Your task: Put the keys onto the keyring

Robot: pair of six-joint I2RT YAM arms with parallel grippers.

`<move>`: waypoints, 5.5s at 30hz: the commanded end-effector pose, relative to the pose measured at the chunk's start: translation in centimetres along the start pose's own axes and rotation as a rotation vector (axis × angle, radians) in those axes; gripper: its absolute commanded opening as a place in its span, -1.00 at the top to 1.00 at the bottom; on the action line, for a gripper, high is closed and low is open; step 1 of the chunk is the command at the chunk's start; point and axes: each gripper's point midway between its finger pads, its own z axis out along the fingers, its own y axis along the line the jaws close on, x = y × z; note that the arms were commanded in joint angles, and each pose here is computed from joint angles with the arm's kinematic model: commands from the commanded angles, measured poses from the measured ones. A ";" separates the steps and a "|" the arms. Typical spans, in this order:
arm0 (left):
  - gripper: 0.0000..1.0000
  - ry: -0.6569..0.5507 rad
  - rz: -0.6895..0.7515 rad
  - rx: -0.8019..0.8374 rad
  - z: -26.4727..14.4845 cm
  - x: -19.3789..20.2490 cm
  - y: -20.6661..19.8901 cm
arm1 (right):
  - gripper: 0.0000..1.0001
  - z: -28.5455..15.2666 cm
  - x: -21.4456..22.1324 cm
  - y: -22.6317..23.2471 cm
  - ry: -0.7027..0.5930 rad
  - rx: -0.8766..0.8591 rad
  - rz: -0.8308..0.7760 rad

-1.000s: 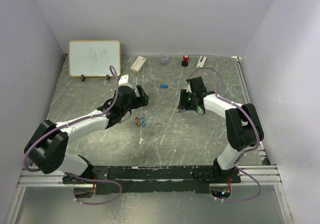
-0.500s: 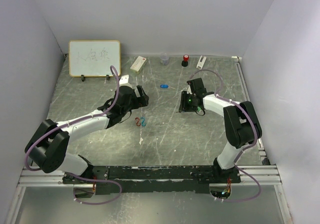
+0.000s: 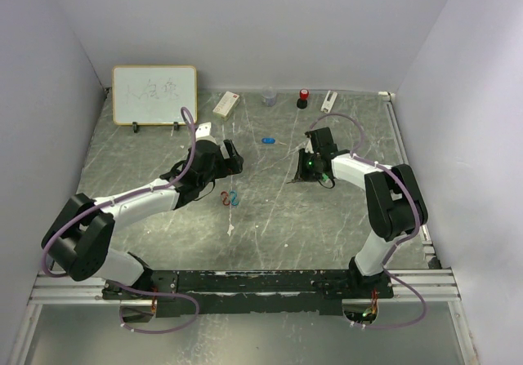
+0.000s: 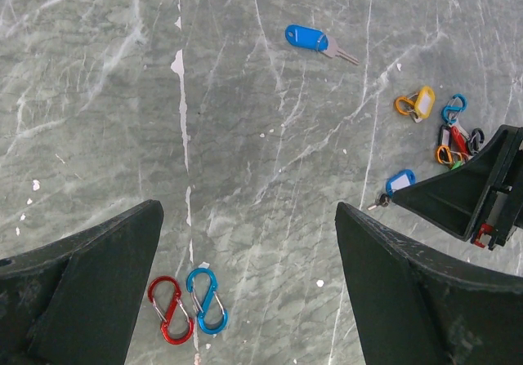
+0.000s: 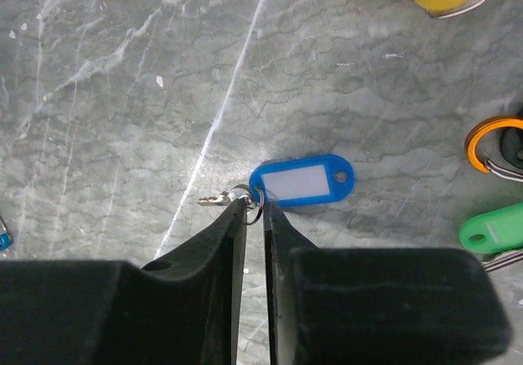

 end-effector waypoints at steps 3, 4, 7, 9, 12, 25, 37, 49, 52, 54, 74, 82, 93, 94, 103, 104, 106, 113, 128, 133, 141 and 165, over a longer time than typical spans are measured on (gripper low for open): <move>-0.94 -0.030 -0.005 0.038 0.2 -1.8 -1.4 | 0.74 0.2 -0.5 0.2 -0.023 -0.025 0.008; -0.95 -0.029 -0.004 0.037 0.2 -1.7 -1.4 | 0.72 0.2 -0.7 0.6 -0.028 -0.037 0.006; -0.94 -0.030 -0.003 0.035 0.2 -1.8 -1.3 | 0.57 0.4 -1.0 1.7 -0.035 -0.064 -0.002; -0.94 -0.030 -0.001 0.035 0.2 -1.8 -1.3 | 0.47 0.6 -1.2 2.3 -0.035 -0.073 -0.010; -0.94 -0.032 -0.001 0.033 0.1 -1.8 -1.2 | 0.40 1.1 -1.2 3.4 -0.033 -0.084 -0.023; -0.94 -0.037 -0.004 0.027 -0.2 -2.1 -0.8 | 0.53 1.5 -2.2 6.0 -0.056 -0.101 -0.063; -0.95 -0.032 -0.003 0.038 -0.1 -2.0 -0.9 | 0.17 0.4 -3.2 5.7 -0.114 -0.008 -0.116; -0.96 0.036 0.031 0.040 1.1 -0.8 -1.3 | -0.04 -0.8 -4.6 4.5 -0.204 0.039 -0.137; -0.96 0.040 0.033 0.036 1.3 -0.6 -1.3 | -0.03 -0.1 -5.5 4.5 -0.224 0.049 -0.148; -0.96 0.040 0.034 0.034 1.3 -0.6 -1.2 | -0.03 0.7 -6.4 4.7 -0.236 0.051 -0.159; -0.95 0.068 0.056 0.053 2.2 0.1 -1.6 | -0.03 1.4 -4.9 1.6 -0.204 0.058 -0.121; -0.95 0.065 0.055 0.043 2.0 0.1 -1.4 | -0.05 0.8 -3.8 0.2 -0.189 -0.030 -0.035; -0.95 0.088 0.055 0.063 2.4 0.6 -1.8 | -0.05 0.4 -1.2 1.8 -0.135 -0.177 -0.004; -0.95 0.089 0.055 0.065 2.4 0.5 -1.8 | -0.05 0.5 -0.9 2.1 -0.126 -0.198 0.000; -0.94 0.098 0.054 0.071 2.4 0.9 -1.9 | -0.03 1.5 -0.8 4.7 -0.126 -0.304 0.003; -0.94 0.102 0.055 0.070 2.5 1.0 -1.8 | -0.03 1.7 -1.0 5.0 -0.129 -0.313 0.002; -0.94 0.106 0.056 0.067 2.6 1.1 -1.8 | -0.03 2.1 -1.4 5.6 -0.137 -0.332 -0.001; -0.95 0.099 0.060 0.055 2.5 0.9 -1.6 | -0.02 3.1 -2.0 7.5 -0.131 -0.370 -0.020; -0.94 0.096 0.060 0.053 2.4 0.9 -1.5 | 0.02 2.4 -3.5 8.7 -0.199 -0.234 -0.158; -0.94 0.101 0.061 0.052 2.5 1.0 -1.5 | 0.04 2.0 -3.2 7.0 -0.203 -0.133 -0.221; -0.94 0.098 0.062 0.050 2.5 0.9 -1.5 | 0.11 1.6 -1.7 6.5 -0.194 -0.128 -0.356; -0.95 0.089 0.074 0.037 2.2 0.7 -1.1 | 0.13 3.5 0.4 6.9 -0.158 -0.009 -0.560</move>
